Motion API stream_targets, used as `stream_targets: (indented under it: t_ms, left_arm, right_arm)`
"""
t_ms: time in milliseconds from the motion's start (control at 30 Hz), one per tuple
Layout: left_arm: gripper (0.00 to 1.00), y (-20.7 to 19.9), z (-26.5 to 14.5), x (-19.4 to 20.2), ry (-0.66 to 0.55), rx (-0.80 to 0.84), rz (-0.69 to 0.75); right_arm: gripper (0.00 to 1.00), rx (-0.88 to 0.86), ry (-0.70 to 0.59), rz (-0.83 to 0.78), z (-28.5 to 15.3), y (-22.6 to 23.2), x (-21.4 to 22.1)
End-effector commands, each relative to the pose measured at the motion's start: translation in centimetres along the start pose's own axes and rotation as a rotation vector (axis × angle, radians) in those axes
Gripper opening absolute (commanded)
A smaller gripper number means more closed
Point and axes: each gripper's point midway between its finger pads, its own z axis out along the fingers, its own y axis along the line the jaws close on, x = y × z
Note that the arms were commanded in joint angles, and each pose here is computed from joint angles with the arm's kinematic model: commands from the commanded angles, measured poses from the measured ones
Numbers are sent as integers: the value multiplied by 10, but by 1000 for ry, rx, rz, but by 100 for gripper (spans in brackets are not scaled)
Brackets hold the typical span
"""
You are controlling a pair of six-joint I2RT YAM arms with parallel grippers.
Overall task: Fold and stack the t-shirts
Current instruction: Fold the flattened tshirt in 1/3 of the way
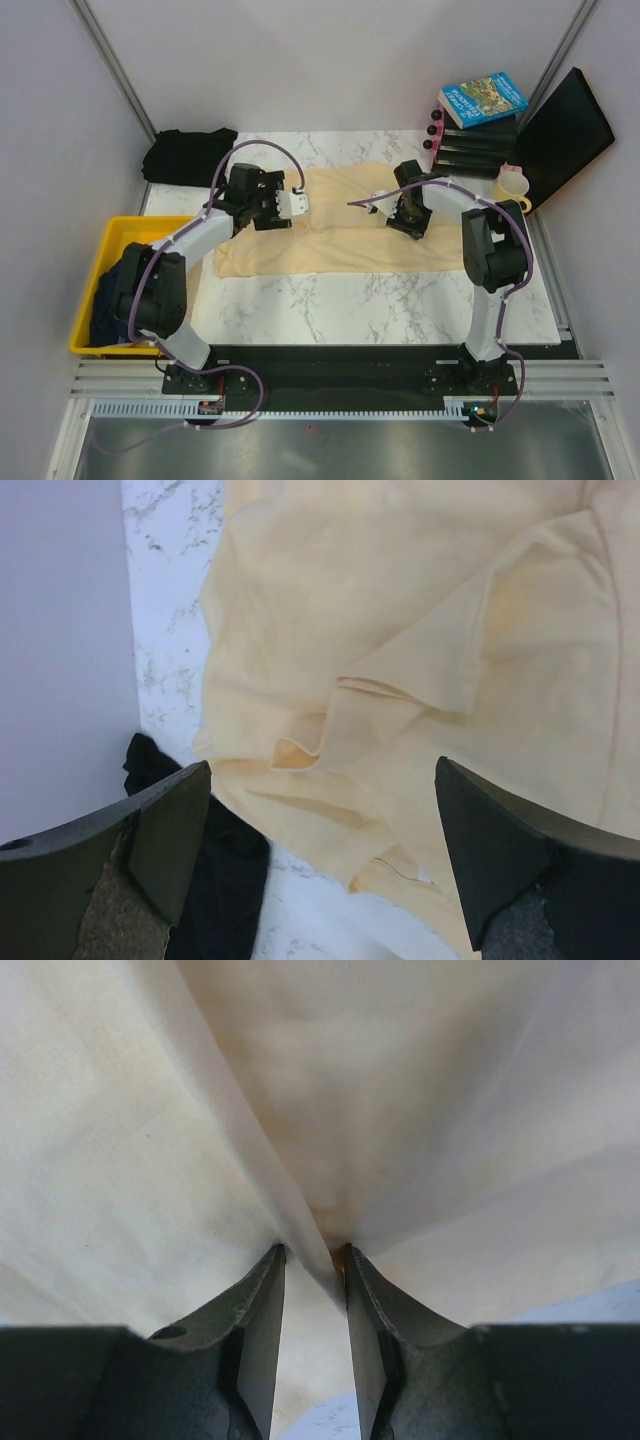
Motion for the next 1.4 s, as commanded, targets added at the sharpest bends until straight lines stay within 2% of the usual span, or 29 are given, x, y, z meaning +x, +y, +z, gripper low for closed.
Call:
stream_targets:
  t_ms: [0, 133, 367, 867, 900, 933, 1000, 1033, 1367]
  left_arm:
    - [100, -49, -1, -8, -94, 211, -7]
    - [100, -45, 14, -15, -129, 244, -22]
    - [100, -39, 41, -9, -111, 264, 2]
    - [98, -35, 47, -15, -141, 267, -9]
    - [89, -36, 49, -15, -144, 272, -6]
    - [48, -36, 49, -15, -144, 272, -6]
    - [26, -39, 52, -13, -138, 279, 0]
    - [3, -40, 53, -12, -135, 282, -2]
    - [2, -34, 56, -14, -141, 272, -5]
  right_arm:
    - [39, -94, -10, 7, 18, 24, -4]
    - [39, -89, -11, 0, 16, 20, -7]
    - [38, -83, -2, -6, 14, 20, -4]
    - [37, -91, 1, 5, 18, 21, -4]
    - [37, -89, 0, 5, 18, 20, -5]
    - [37, -89, -1, 3, 18, 20, -5]
    - [36, -88, -3, 5, 18, 20, -6]
    - [37, -89, 0, 6, 18, 19, -5]
    - [36, -91, 2, 9, 20, 20, -5]
